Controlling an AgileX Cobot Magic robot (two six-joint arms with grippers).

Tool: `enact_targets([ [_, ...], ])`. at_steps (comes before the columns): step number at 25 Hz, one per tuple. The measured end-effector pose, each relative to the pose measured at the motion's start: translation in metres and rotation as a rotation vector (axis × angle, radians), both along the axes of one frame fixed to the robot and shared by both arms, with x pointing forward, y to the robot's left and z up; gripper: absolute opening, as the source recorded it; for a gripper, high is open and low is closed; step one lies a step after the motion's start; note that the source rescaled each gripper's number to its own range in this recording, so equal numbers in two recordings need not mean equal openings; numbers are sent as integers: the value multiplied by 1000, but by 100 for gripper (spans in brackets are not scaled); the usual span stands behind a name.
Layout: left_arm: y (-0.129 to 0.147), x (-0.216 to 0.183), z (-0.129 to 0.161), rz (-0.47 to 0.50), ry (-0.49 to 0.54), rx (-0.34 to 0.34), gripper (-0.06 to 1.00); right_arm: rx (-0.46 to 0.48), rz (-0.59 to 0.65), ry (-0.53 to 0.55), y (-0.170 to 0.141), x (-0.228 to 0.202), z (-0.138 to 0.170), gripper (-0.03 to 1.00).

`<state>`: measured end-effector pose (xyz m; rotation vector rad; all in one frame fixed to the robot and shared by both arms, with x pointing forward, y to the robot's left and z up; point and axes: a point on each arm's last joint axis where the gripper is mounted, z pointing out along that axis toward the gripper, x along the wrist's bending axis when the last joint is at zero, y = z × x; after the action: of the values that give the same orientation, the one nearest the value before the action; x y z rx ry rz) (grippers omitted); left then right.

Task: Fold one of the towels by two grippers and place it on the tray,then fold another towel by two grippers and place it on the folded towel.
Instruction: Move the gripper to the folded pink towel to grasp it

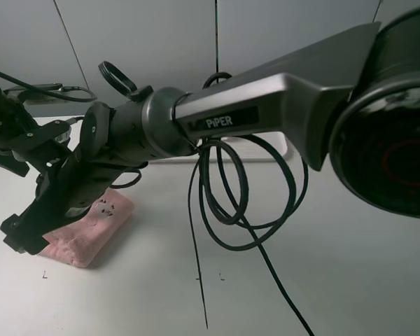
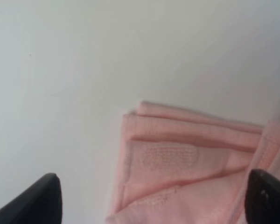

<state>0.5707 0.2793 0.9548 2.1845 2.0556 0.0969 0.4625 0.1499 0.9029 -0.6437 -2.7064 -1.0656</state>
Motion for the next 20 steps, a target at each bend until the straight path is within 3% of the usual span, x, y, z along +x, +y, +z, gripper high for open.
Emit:
enact_targets([
  [8, 0, 0, 0, -1, 0, -1, 100, -58, -274, 380, -47, 53, 4, 100],
  [13, 0, 0, 0, -1, 0, -1, 100, -128, -421, 580, -66, 61, -4, 100],
  [16, 0, 0, 0, -1, 0, -1, 100, -183, -484, 638, -74, 56, -15, 100],
  [20, 0, 1, 0, -1, -6, -1, 100, -179, -551, 675, -75, 57, -23, 100],
])
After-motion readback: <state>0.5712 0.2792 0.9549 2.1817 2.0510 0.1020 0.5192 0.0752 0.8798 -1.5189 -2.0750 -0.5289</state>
